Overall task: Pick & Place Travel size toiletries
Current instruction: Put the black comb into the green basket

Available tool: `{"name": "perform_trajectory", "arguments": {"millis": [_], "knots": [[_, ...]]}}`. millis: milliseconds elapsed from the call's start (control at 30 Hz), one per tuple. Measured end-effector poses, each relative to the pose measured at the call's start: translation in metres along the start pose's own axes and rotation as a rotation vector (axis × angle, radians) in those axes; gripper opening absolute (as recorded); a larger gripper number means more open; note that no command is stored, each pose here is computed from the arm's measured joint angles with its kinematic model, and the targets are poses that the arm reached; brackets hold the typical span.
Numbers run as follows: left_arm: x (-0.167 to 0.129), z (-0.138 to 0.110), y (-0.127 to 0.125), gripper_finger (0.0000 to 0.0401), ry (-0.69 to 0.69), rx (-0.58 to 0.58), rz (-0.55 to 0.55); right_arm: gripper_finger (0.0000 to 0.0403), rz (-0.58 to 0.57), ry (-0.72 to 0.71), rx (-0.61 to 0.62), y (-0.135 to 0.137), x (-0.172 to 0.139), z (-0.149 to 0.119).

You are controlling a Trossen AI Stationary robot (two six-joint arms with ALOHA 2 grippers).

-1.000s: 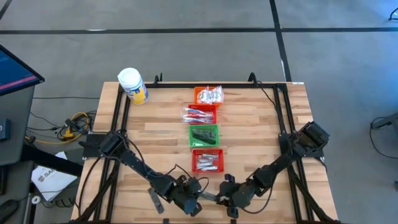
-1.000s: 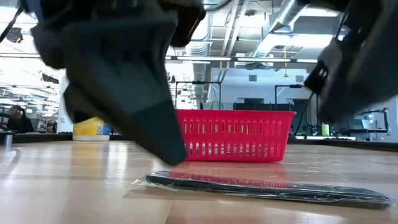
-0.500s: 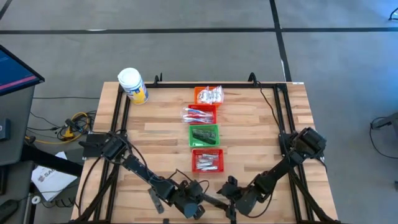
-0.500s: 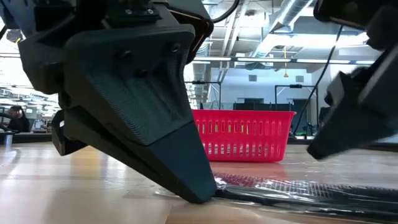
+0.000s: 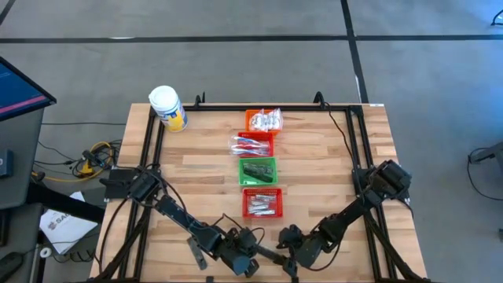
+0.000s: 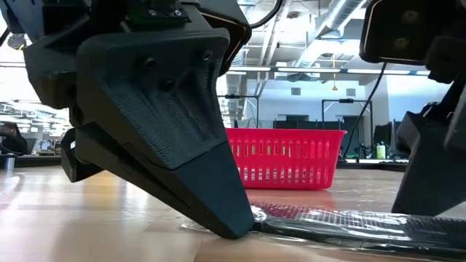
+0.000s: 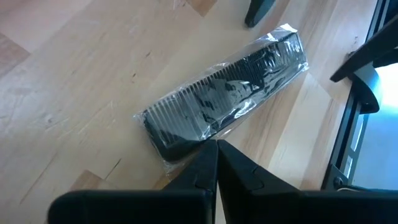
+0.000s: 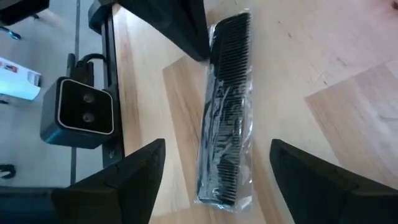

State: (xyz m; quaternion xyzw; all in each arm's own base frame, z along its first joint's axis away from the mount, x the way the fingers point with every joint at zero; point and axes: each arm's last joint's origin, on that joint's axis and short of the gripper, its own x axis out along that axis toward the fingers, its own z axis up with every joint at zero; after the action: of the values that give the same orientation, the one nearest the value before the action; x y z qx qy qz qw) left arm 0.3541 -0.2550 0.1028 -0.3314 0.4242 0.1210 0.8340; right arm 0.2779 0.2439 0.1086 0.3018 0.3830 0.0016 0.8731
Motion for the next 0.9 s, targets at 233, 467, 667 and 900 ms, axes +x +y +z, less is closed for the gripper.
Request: {"name": "perform_trajectory", "arguments": {"millis": [233,467,667,900], "knots": [[0.001,0.003,0.001,0.0,-0.011,-0.003,0.005,0.0282,0.032,0.052,0.03,-0.002,0.002,0.006],[0.002,0.006,0.002,0.0,-0.023,-0.008,0.013,0.0281,0.08,0.11,0.062,-0.005,0.005,0.014],[0.003,0.011,0.004,0.0,-0.041,-0.017,0.021,0.0281,0.108,0.154,0.077,-0.007,0.006,0.02],[0.006,0.018,0.008,0.0,-0.071,-0.023,0.038,0.0281,0.133,0.176,0.077,-0.008,0.008,0.023]]}}
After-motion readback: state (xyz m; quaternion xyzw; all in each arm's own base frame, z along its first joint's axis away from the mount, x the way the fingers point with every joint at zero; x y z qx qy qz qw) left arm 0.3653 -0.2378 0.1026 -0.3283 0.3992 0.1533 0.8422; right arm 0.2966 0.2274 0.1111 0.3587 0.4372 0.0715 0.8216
